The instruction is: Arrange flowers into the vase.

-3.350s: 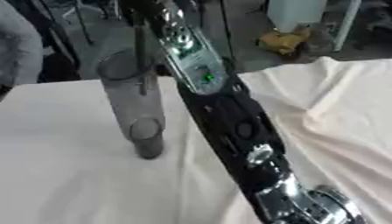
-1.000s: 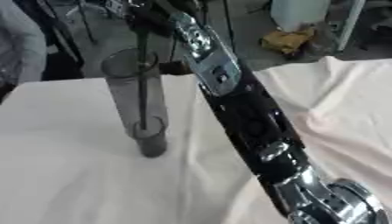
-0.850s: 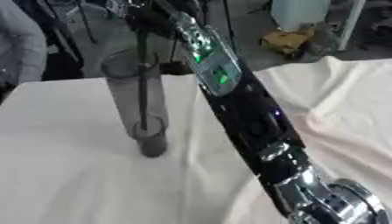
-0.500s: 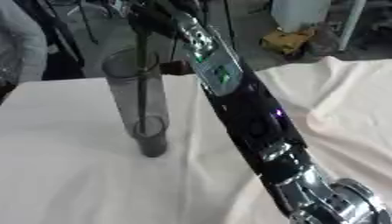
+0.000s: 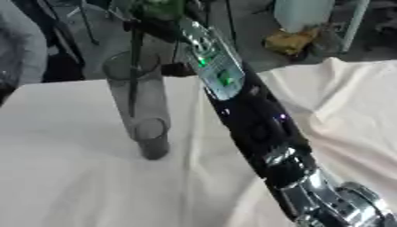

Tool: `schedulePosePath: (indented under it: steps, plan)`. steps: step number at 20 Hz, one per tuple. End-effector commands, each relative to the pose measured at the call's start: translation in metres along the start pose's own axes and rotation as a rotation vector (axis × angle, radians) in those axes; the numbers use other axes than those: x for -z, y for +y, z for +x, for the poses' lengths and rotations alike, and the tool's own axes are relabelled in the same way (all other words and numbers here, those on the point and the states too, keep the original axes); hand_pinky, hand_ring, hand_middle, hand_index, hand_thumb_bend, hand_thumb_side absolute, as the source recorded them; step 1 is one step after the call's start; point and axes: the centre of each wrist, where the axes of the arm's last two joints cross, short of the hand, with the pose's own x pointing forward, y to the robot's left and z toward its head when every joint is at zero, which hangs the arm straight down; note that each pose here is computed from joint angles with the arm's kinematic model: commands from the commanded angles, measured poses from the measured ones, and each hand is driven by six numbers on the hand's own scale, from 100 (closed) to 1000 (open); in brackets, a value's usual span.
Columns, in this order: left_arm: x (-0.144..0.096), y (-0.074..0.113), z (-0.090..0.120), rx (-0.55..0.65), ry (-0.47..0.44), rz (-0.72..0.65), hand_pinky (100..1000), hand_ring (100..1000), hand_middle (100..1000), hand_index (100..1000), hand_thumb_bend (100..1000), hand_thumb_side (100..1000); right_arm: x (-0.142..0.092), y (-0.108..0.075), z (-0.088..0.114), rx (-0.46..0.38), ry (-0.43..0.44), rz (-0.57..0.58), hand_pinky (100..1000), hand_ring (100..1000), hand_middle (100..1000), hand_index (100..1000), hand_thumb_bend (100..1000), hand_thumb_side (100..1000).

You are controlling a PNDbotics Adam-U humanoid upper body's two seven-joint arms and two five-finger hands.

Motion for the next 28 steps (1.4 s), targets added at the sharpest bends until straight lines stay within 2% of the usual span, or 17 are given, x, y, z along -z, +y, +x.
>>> schedulePosePath:
  steps: [1,2,3,9,14,18,19,25,26,28]
  plan:
    - [0.003,0.003,0.004,0.001,-0.018,0.008,741,876,871,978,100,1000,0.004,-0.010,0.011,-0.062,-0.045,-0.007,531,651,534,434,549,1000]
    - [0.003,0.003,0.004,0.001,-0.018,0.008,741,876,871,978,100,1000,0.004,-0.010,0.010,-0.066,-0.045,-0.006,531,651,534,434,549,1000]
    - [0.003,0.003,0.004,0.001,-0.018,0.008,741,876,869,978,100,1000,0.004,-0.009,0.010,-0.072,-0.046,-0.002,552,676,559,489,557,1000]
    - [0.003,0.003,0.004,0.001,-0.015,0.009,741,876,867,977,100,1000,0.003,-0.008,0.006,-0.109,-0.023,0.042,545,680,566,513,530,1000]
    - [0.003,0.003,0.004,0.001,-0.014,0.010,740,876,867,977,100,1000,0.003,-0.009,0.007,-0.105,0.010,0.055,598,736,621,653,530,1000]
    - [0.003,0.003,0.003,0.002,-0.013,0.010,741,876,867,977,100,1000,0.003,-0.010,0.007,-0.114,0.020,0.072,610,748,639,667,532,1000]
    - [0.003,0.003,0.003,0.002,-0.013,0.010,741,876,867,977,100,1000,0.003,-0.010,0.007,-0.117,0.023,0.077,646,779,692,733,541,1000]
    - [0.003,0.003,0.003,0.002,-0.013,0.011,741,876,867,977,100,1000,0.002,-0.012,0.006,-0.137,0.034,0.106,646,779,692,733,541,1000]
    - [0.002,0.003,0.003,0.002,-0.012,0.011,740,875,867,977,100,1000,0.001,-0.011,0.005,-0.140,0.039,0.113,689,816,741,793,559,1000]
    - [0.002,0.003,0.003,0.003,-0.011,0.010,741,876,867,977,100,1000,-0.001,-0.010,0.000,-0.155,0.058,0.146,692,821,747,814,563,1000]
